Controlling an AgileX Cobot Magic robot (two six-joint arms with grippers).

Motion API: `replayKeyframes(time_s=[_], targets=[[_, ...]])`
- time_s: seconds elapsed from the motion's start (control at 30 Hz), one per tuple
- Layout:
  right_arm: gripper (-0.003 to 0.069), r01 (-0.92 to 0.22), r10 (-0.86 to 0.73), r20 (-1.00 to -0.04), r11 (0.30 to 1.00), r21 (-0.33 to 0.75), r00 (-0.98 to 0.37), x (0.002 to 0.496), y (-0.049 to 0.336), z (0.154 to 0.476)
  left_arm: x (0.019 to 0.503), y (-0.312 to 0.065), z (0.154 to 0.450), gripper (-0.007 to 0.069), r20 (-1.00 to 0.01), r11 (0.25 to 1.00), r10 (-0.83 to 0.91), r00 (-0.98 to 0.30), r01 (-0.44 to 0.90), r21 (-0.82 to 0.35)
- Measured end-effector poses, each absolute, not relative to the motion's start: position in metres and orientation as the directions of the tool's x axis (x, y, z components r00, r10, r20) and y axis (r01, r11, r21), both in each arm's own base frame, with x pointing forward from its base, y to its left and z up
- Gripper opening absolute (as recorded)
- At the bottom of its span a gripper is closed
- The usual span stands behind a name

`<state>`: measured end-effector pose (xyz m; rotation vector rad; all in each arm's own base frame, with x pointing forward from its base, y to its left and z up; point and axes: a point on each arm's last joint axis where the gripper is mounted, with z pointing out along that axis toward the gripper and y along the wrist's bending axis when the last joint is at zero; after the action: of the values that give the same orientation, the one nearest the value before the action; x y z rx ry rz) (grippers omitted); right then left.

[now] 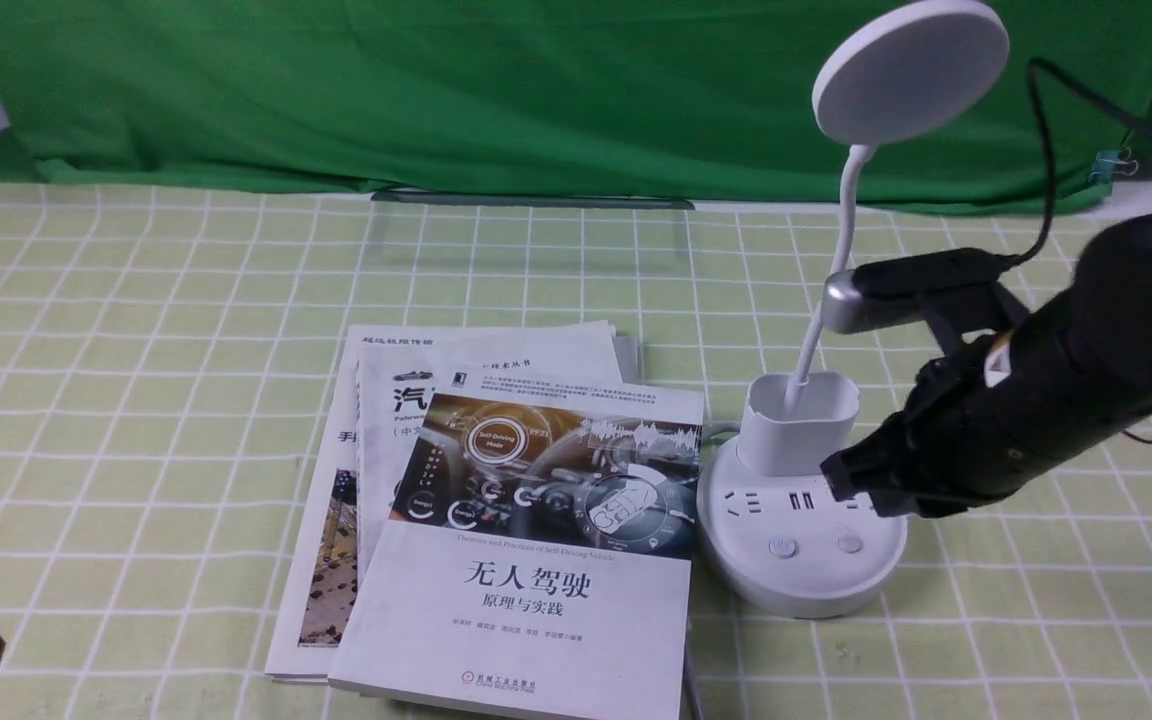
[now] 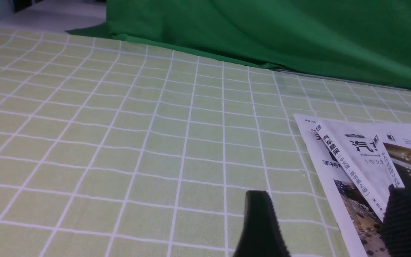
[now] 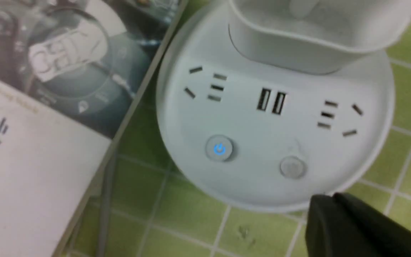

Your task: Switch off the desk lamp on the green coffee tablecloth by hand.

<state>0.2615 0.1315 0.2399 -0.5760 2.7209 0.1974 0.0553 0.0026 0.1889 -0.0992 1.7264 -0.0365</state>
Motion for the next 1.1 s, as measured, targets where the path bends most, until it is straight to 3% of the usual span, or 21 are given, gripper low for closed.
replayKeyframes(time_s=[0.33,0.6,0.7,0.73,0.87,1.1], targets=[[0.0089,-0.421,-0.337,-0.482,0.904,0.073,-0.809,0.179,0.092,0.285,0.055,0.003,0.189,0.0410,-0.984,0.996,-0.087,-0.154,-0.045,-0.081],[0.0099,-0.432,-0.275,-0.678,0.899,0.070,-0.682,0.156,0.080,0.321,0.055,0.003,0.189,0.0410,-0.984,0.996,-0.087,-0.154,-0.045,-0.081],[0.0078,-0.433,-0.268,-0.700,0.899,0.066,-0.662,0.153,0.079,0.324,0.055,0.003,0.189,0.0410,-0.984,0.996,-0.087,-0.154,-0.045,-0.081],[0.0046,-0.438,-0.276,-0.719,0.898,0.044,-0.638,0.149,0.075,0.322,0.055,0.003,0.189,0.0410,-0.984,0.996,-0.087,-0.154,-0.045,-0.081],[0.0041,-0.375,-0.217,-0.773,0.927,0.029,-0.596,0.135,0.055,0.309,0.055,0.003,0.189,0.0410,-0.984,0.996,-0.087,-0.154,-0.045,-0.081],[0.0041,-0.198,-0.168,-0.887,0.976,-0.088,-0.431,0.081,0.013,0.232,0.055,0.003,0.189,0.0410,-0.984,0.996,-0.087,-0.154,-0.045,-0.081]])
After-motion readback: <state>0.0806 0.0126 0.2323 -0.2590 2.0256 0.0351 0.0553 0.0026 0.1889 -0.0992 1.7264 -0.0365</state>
